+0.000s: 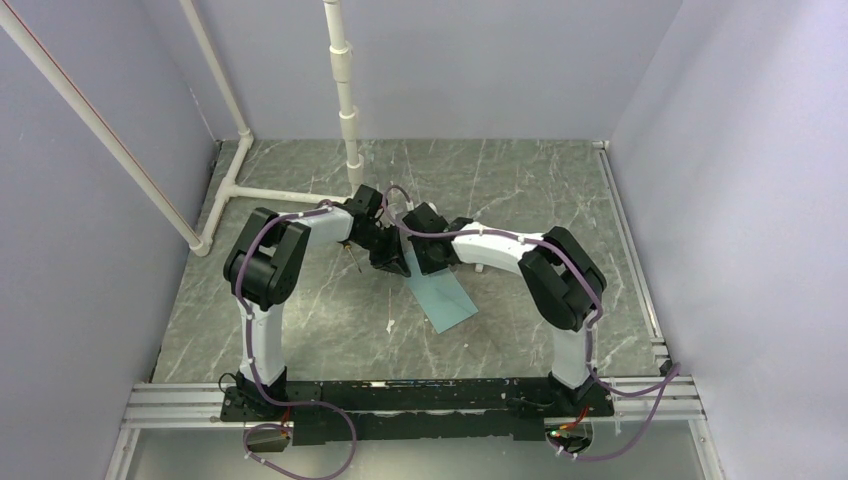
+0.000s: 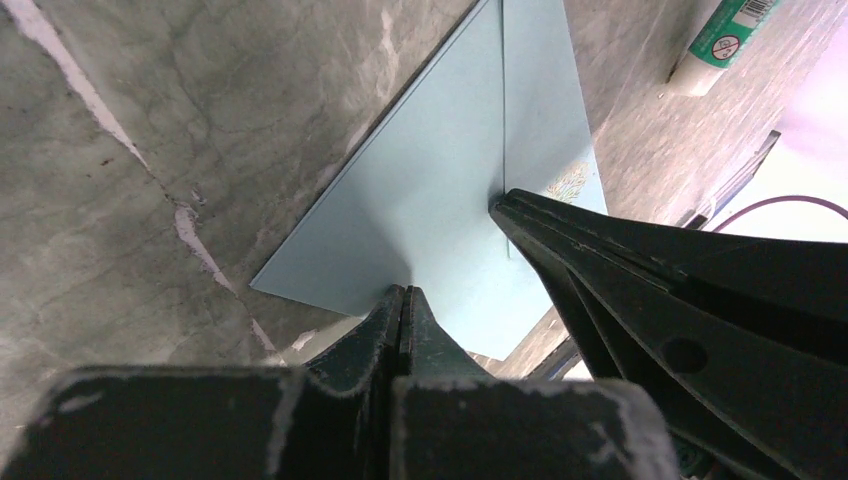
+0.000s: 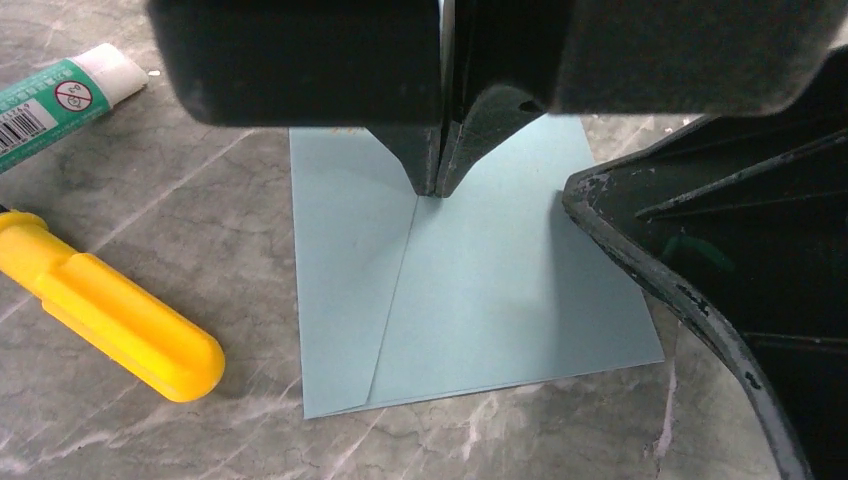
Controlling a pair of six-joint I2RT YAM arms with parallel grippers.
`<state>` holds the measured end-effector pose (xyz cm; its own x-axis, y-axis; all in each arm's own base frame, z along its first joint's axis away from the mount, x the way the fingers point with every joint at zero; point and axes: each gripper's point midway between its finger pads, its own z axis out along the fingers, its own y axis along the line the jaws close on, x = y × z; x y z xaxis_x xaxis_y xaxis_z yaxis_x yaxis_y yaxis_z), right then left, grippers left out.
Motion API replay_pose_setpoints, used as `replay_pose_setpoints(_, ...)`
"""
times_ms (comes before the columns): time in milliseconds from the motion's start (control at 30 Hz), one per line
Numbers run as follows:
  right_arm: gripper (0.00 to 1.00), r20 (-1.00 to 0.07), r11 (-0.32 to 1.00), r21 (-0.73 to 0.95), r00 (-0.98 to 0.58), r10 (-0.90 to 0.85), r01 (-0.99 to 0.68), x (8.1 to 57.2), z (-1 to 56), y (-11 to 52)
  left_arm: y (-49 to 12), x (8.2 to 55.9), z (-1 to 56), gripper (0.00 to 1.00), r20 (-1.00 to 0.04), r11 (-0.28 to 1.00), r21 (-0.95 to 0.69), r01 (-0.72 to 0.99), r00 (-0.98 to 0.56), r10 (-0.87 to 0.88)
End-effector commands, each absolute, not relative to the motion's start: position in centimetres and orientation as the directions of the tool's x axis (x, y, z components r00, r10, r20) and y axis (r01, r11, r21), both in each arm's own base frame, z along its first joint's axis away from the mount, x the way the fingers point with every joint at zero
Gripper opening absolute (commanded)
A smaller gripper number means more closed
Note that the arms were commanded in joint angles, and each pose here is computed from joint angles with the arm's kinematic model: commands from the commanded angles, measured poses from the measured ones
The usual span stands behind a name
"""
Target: Place the letter into the envelope and seal it
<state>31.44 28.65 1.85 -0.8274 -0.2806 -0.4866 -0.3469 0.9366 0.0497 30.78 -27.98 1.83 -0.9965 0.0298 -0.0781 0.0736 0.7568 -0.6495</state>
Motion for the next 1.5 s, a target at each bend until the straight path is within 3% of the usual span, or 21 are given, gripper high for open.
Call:
replay_pose_setpoints(0,0.02,-0.460,0.942,0.043,-0.843,-0.278,-0.334,30.4,1.7,28.2,-26.2,30.0,-0.8,0.02,-0.022,0.815,-0.580,0.020,-1.000,0.009)
replay_pose_setpoints(500,0.01,-0.394,0.951,0.050,-0.882,-0.261,-0.304,27.1,1.8,25.8,-26.1,30.1,-1.0,0.02,-0.012,0.814,-0.581,0.011,-1.000,0.005)
replay_pose_setpoints(767,0.01,-0.354,0.900,0.098,-0.860,-0.368,-0.425,24.9,0.5,27.5,-26.1,30.2,-1.0,0.02,-0.008,0.812,-0.583,0.006,-1.000,0.001)
replay_pose_setpoints(1100,0.00,-0.263,0.927,0.000,-0.894,-0.362,-0.376,23.1,-1.5,24.9,-25.8,30.3,-1.0,0.02,-0.008,0.814,-0.581,0.003,-1.000,-0.003)
replay_pose_setpoints(1300,0.01,-0.277,0.925,0.027,-0.892,-0.356,-0.378,22.4,-0.1,24.7,-25.8,30.5,-1.1,0.02,-0.002,0.812,-0.584,-0.003,-1.000,-0.006)
replay_pose_setpoints(1467,0.04,-0.352,0.916,0.083,-0.871,-0.342,-0.394,22.9,3.5,25.7,-25.7,30.6,-1.1,0.02,0.002,0.812,-0.583,-0.007,-1.000,-0.008)
